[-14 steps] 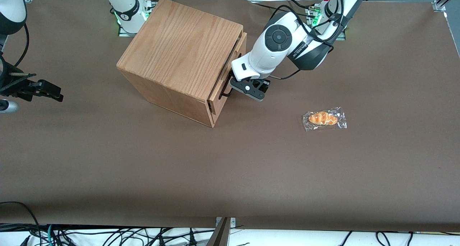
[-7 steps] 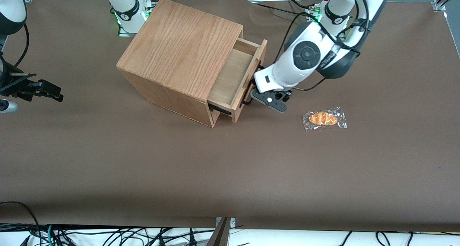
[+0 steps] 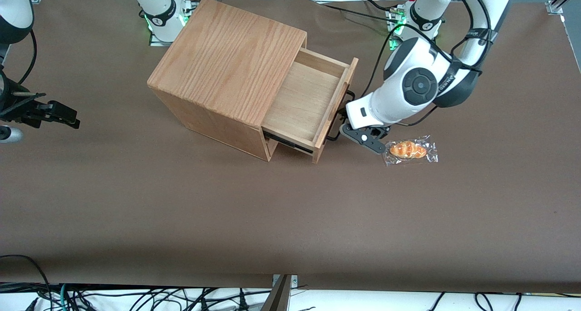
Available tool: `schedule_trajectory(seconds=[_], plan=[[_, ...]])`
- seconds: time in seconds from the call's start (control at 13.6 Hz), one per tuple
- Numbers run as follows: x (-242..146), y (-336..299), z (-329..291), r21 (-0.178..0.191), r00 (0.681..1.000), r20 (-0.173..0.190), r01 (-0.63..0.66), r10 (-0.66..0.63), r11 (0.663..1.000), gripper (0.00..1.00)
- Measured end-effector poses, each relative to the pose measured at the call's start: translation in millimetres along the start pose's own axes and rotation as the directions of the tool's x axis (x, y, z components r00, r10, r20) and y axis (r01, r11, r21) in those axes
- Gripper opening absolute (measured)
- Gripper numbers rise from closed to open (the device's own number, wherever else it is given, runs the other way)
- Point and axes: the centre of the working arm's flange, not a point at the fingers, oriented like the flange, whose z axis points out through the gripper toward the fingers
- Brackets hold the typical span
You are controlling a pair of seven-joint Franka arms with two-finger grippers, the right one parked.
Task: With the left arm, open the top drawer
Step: 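Pull the handle with the left gripper, sliding the drawer out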
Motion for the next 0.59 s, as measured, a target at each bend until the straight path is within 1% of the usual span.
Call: schedule_trajectory(seconds=[0.22,0.59], plan=[[-4.6,-45.9,-10.8,0.007,1.000,-0.006,0.001,0.000,1.000,1.00],[-4.7,-48.9,-11.4,0.006,1.000,-0.008,-0.001,0.001,1.000,1.00]])
